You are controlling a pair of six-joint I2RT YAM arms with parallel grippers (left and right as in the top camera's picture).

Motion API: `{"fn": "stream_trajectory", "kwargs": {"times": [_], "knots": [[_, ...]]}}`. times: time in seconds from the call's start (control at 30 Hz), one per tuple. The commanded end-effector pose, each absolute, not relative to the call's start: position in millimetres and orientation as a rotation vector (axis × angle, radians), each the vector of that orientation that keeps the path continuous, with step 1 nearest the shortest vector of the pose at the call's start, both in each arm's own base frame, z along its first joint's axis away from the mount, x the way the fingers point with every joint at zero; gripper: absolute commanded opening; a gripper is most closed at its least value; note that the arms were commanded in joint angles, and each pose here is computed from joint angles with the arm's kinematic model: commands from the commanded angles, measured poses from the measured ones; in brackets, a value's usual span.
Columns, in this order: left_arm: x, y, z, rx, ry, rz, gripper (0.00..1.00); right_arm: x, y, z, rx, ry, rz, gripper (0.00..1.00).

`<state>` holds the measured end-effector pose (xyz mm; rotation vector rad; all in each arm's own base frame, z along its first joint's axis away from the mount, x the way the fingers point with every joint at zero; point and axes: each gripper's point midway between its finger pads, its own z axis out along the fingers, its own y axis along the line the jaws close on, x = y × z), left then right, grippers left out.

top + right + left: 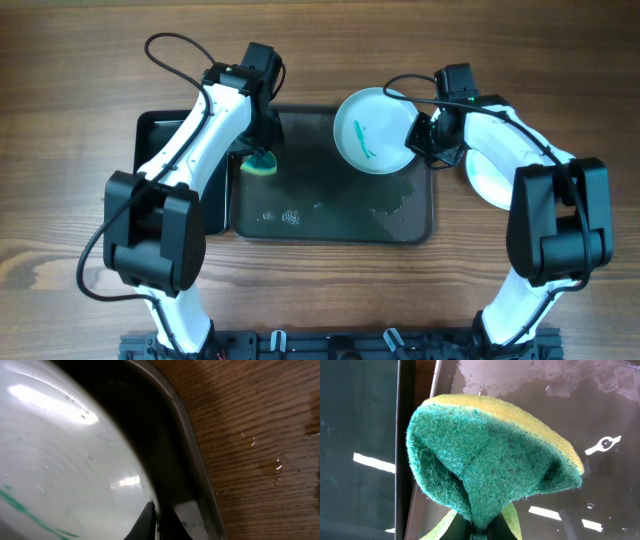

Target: Clean dirty plates on tray and stack at the side

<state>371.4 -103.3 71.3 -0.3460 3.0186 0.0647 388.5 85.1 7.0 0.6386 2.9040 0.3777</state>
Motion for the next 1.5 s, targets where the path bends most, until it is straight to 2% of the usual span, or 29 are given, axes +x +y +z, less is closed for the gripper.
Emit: {"fn": "stream_trajectory", "kwargs": {"times": [0.0,0.2,0.33,0.37,0.43,0.53,0.6,0.77,0.97,1.03,1.17,1.33,1.47], "knots": [[379.4,-104.2,88.7,-0.330,2.972,0.025,0.04,380.0,109.0,5.2,0.522,2.955,0.457,0.04],[379.3,-104.2,88.6,-0.330,2.972,0.025,0.04,336.2,145.4,26.2,0.310,3.083,0.491,0.08],[379.3,-104.2,88.6,-0.335,2.972,0.025,0.05,310.3,158.7,33.2,0.130,3.161,0.543,0.20],[379.4,-104.2,88.7,-0.335,2.971,0.025,0.04,307.1,159.1,33.0,0.066,3.169,0.539,0.27],[379.4,-104.1,88.6,-0.335,2.972,0.025,0.05,311.9,157.9,32.4,-0.040,3.139,0.523,0.39],[379.4,-104.2,88.7,-0.335,2.971,0.025,0.04,339.3,146.7,30.4,-0.151,3.026,0.405,0.47],[379.5,-104.3,88.7,-0.335,2.971,0.025,0.05,361.3,144.6,32.7,-0.254,2.924,0.366,0.49],[380.3,-104.6,88.8,-0.335,2.968,0.022,0.04,385.5,134.9,24.1,-0.341,2.839,0.244,0.43],[384.6,-112.0,89.4,-0.331,2.958,-0.040,0.04,387.5,146.2,2.5,-0.384,2.850,0.323,0.36],[384.6,-112.0,89.4,-0.331,2.958,-0.039,0.04,388.4,152.4,-0.9,-0.367,2.850,0.374,0.29],[384.8,-112.1,89.4,-0.331,2.957,-0.040,0.04,385.9,162.5,-10.2,-0.187,2.894,0.487,0.05],[388.1,-114.5,90.1,-0.332,2.943,-0.051,0.04,359.0,171.9,-21.7,0.222,3.035,0.580,0.04],[392.6,-123.7,91.1,-0.351,2.922,-0.099,0.04,331.3,180.0,-39.4,0.368,3.092,0.556,0.04]]}}
